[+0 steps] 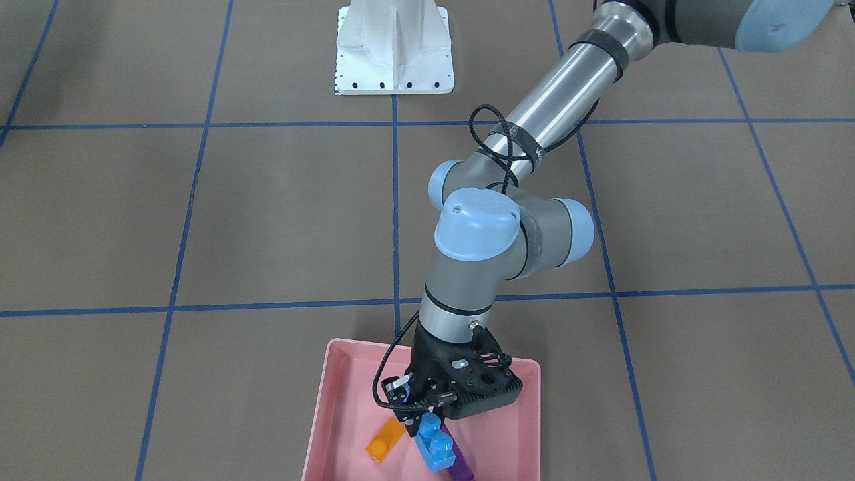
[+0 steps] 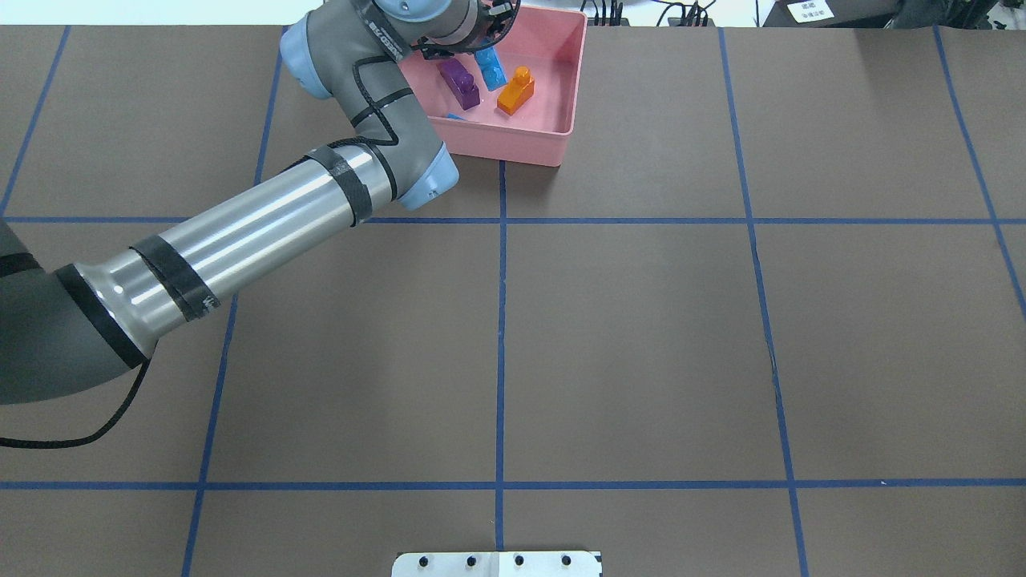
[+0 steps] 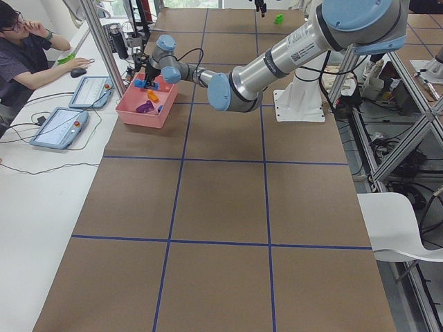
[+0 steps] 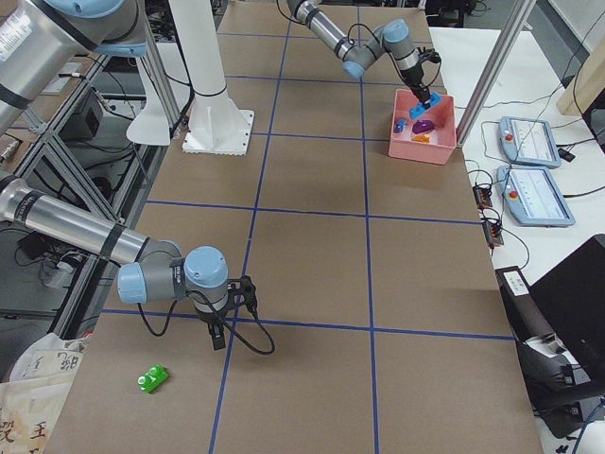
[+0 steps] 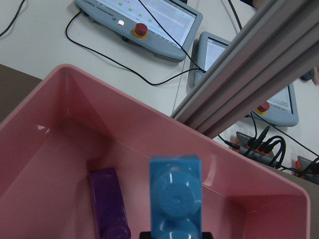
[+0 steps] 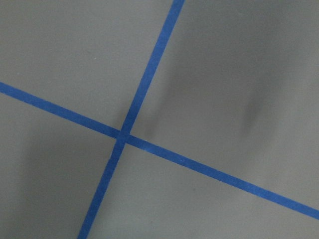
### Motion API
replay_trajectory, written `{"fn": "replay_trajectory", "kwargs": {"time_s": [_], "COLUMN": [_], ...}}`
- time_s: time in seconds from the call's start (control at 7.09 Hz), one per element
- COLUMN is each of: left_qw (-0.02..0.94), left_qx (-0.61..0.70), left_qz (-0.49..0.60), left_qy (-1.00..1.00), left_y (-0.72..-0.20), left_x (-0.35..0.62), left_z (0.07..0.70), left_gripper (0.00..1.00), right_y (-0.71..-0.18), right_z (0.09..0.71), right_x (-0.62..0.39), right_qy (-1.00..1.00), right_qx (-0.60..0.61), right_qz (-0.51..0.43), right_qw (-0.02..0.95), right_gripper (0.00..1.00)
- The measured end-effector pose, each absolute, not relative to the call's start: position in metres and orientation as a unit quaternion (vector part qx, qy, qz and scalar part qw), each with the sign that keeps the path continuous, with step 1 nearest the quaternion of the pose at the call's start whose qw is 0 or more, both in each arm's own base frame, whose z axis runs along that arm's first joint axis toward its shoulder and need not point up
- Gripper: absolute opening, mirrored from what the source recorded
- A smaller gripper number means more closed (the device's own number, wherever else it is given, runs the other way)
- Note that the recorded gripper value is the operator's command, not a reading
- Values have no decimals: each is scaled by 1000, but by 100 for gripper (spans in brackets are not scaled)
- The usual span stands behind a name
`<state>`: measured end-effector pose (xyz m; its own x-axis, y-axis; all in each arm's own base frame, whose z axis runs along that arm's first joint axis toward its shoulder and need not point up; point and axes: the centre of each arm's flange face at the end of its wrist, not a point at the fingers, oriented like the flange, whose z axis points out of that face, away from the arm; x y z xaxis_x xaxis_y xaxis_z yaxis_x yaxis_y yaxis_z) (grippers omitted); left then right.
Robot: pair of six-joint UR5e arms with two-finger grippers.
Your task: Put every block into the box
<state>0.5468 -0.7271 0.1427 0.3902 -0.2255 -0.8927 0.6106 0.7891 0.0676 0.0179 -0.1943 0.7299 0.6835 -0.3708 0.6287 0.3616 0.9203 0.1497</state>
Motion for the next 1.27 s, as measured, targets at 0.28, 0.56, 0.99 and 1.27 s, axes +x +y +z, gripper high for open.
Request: {"fn": "replay_trajectory", "kwargs": {"time_s": [0.28, 0.56, 0.99, 1.27], "left_qw": [804, 800, 796, 794], "left_qx": [200, 202, 204, 205], "left_qz": [-268, -269, -268, -268], "left_qy": [492, 497, 503, 506], "left_y": [-718, -717, -716, -716], "left_x": [560, 561, 560, 559], "left_z": [132, 120, 109, 103], "left_gripper": [100, 100, 100, 100], "right_y": [-191, -182, -144, -115], "right_z": [740, 757, 791, 801], "right_x": [19, 23, 33, 40], "right_qy": [-341, -334, -333, -339], "right_qx": [0, -7, -28, -36], "right_qz": [-203, -225, -270, -279], "right_qw": [918, 916, 903, 898], "right_gripper": [100, 100, 100, 100]}}
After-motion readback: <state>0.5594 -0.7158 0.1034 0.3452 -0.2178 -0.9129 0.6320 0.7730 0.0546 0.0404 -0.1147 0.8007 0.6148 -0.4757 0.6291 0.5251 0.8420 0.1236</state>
